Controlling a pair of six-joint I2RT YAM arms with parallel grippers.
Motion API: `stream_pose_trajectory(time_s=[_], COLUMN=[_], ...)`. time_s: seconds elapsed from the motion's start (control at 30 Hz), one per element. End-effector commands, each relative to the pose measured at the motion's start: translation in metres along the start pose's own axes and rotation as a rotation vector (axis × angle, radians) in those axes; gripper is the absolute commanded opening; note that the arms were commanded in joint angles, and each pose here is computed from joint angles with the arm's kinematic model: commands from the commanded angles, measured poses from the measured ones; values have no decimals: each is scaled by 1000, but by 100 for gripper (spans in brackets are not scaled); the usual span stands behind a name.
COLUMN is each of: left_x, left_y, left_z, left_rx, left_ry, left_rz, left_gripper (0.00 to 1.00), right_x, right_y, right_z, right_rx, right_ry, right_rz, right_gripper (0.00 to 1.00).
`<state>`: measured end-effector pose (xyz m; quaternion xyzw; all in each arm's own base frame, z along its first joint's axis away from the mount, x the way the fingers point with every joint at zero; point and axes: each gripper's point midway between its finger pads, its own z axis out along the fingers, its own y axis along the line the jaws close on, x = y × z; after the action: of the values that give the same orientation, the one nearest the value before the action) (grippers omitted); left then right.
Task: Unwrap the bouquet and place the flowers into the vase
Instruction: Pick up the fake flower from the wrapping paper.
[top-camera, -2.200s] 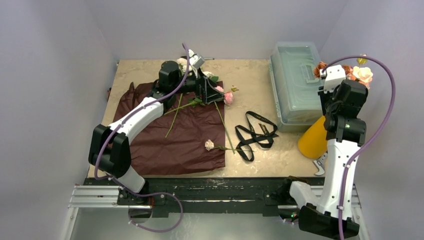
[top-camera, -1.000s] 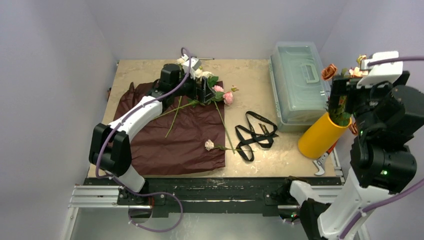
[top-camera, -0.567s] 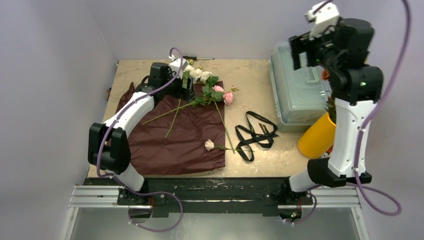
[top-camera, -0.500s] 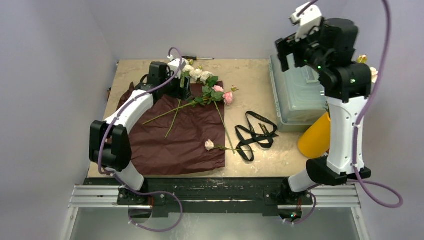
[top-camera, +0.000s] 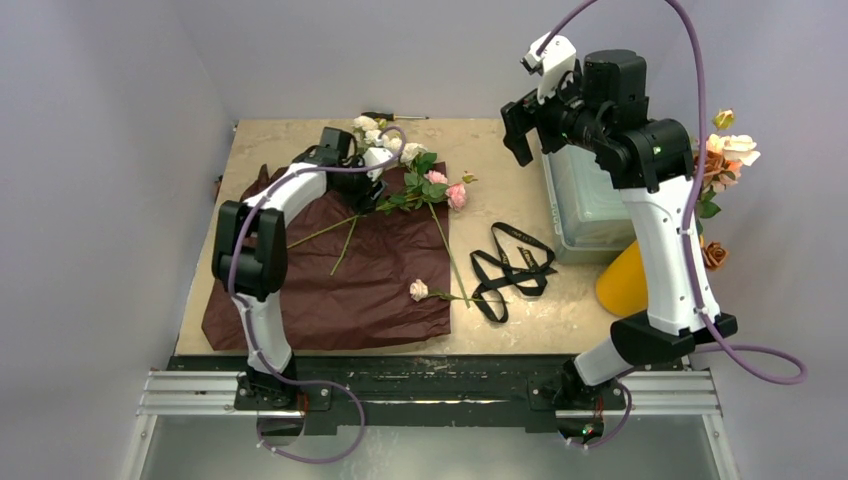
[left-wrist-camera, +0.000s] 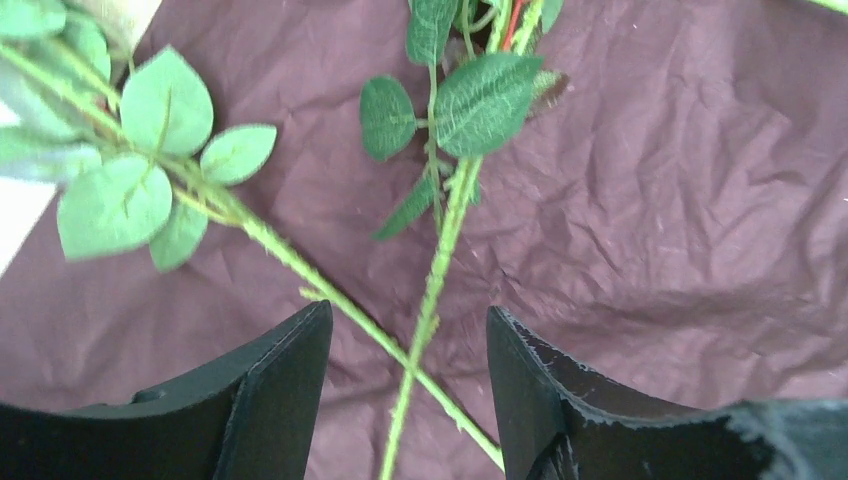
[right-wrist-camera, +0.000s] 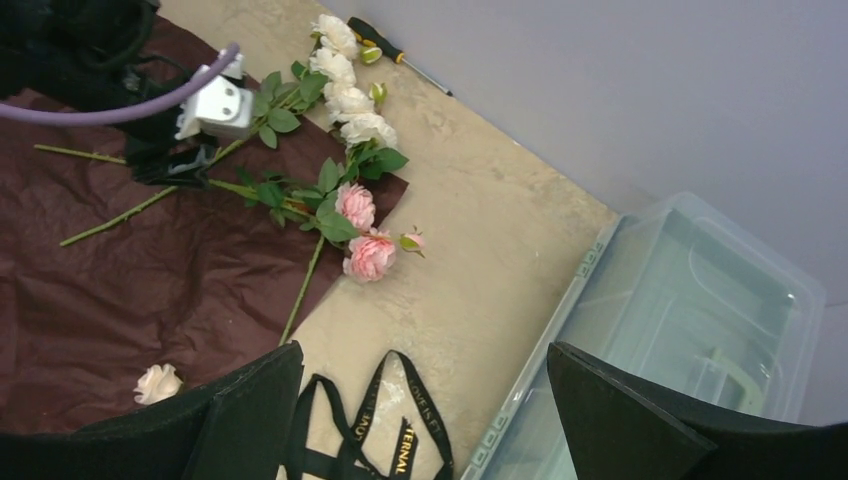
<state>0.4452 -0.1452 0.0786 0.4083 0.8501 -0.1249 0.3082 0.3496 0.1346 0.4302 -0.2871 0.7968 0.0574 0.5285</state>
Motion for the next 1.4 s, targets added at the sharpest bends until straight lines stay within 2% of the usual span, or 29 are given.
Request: stream_pose_trajectory(time_s=[0.0,0.1,0.2,0.4,0.47,0.53,0.57,0.73,0.87,0.93,1.2,1.37], left_x=[-20,-18,-11,2,2,-3,-7,-28,-46,-61,-130,-189], left_y=[6,0,-5,-14,-15,-14,-13,-7,7,10,0,-26], left_z=[17,32,50,66,64,58,54,28,6,-10,-67,-120], left_rx=[30,55,43,27,24,5,-12,-62,-71,-63,-40,102], left_ry=[-9,14,50,113,111,96,84,33,-28,-89,-355,-615], left_rz=[207,220,226,231,221,203,185,111,-21,-65,-68,-109], left_gripper=[57,54,43,32,22,5,0,0,0,0,0,0], right_x=[-3,0,1,2,2,2,2,4,2,-3,-23,-40], right_y=[9,9,8,9,8,8,9,15,22,24,36,48], right_z=[-5,-7,-10,-13,-13,-13,-13,-11,-5,-3,3,2], right_rx=[-36,-28,-22,-20,-18,-18,-18,-44,-81,-99,-179,-250], right_ry=[-26,-19,-19,-20,-21,-21,-23,-24,-35,-46,-101,-184], right_rz=[28,29,30,29,28,31,33,53,86,99,151,181], right_gripper=[96,97,97,98,98,98,98,98,98,98,98,98])
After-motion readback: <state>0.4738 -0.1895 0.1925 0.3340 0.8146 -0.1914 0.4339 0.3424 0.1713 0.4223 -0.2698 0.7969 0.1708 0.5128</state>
